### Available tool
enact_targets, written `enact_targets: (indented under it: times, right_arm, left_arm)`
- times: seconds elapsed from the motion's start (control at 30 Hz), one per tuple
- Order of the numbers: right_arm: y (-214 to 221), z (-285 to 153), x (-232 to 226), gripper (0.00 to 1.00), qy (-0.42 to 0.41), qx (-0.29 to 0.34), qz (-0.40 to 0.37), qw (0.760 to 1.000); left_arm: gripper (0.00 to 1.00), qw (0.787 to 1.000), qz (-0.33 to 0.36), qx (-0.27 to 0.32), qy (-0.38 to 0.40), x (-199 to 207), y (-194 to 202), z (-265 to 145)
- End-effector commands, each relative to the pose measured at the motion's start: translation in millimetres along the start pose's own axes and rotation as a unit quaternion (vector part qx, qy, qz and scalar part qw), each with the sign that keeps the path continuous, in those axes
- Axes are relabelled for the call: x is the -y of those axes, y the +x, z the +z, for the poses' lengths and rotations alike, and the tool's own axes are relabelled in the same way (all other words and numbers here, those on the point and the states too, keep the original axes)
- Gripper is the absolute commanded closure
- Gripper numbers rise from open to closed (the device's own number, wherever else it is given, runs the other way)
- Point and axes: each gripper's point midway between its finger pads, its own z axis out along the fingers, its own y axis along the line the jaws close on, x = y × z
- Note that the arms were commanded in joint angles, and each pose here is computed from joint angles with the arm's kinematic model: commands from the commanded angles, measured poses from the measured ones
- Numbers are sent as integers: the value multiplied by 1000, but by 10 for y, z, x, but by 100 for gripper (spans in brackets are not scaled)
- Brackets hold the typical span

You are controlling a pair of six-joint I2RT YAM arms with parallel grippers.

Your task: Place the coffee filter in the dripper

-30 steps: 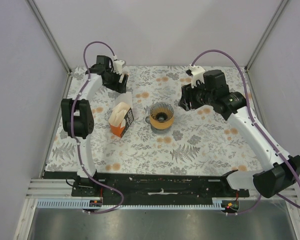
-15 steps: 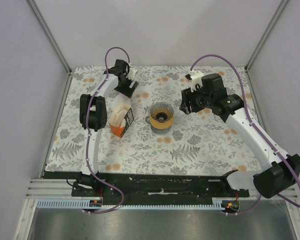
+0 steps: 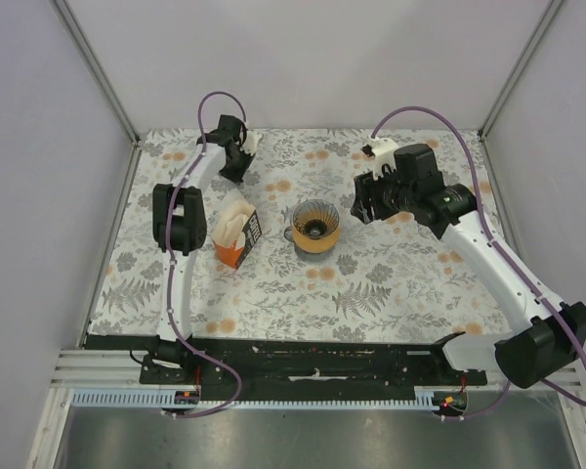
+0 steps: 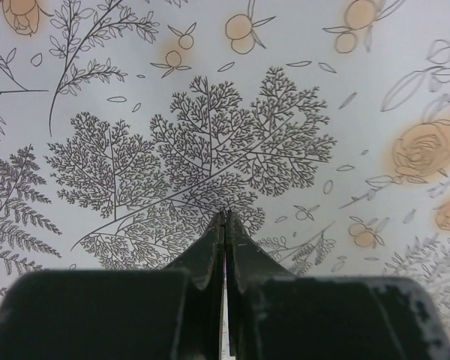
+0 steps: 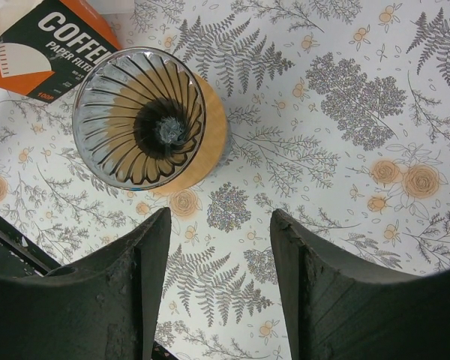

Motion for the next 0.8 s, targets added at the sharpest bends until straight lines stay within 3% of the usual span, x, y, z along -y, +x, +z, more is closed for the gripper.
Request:
enact_targets:
  times: [0.0,0.13,0.37,0.47,0.53,0.57,0.63,0.7,0.77]
  right_arm:
    - [-236,-199,-28,37,6,48,-15,999]
    - [-327,-296,-54,37,4,66,-17,998]
    - [-405,-418,-148,37,-16,85,-26,996]
    - [-422,-453,-154,36,-17,91,-28,995]
    - [-406,-468,-164,36,-17,92,-27,995]
    - [-393,-458,-164,36,-18,90,-27,995]
    - [-376,-461,-172,36,-20,89,-27,995]
    - [-352,-442,-159,36,-18,86,-26,996]
    - [-328,-421,-161,36,-19,83,-25,996]
  left_arm:
    - [98,991,-8,126,34,58,-701,-949]
    - [98,979,12,192,62,259,-998,-1571]
    - [98,954,40,261,139,712,-1168,-2368]
    - [98,950,64,272,137,820,-1146,-2576]
    - [98,959,68,256,104,723,-1081,-2487]
    - [82,966,61,240,73,606,-1041,-2397]
    - [38,978,51,202,33,413,-934,-2112]
    - [11,986,30,163,12,215,-809,-1773]
    - [9,991,-4,134,-5,-22,-717,-1501]
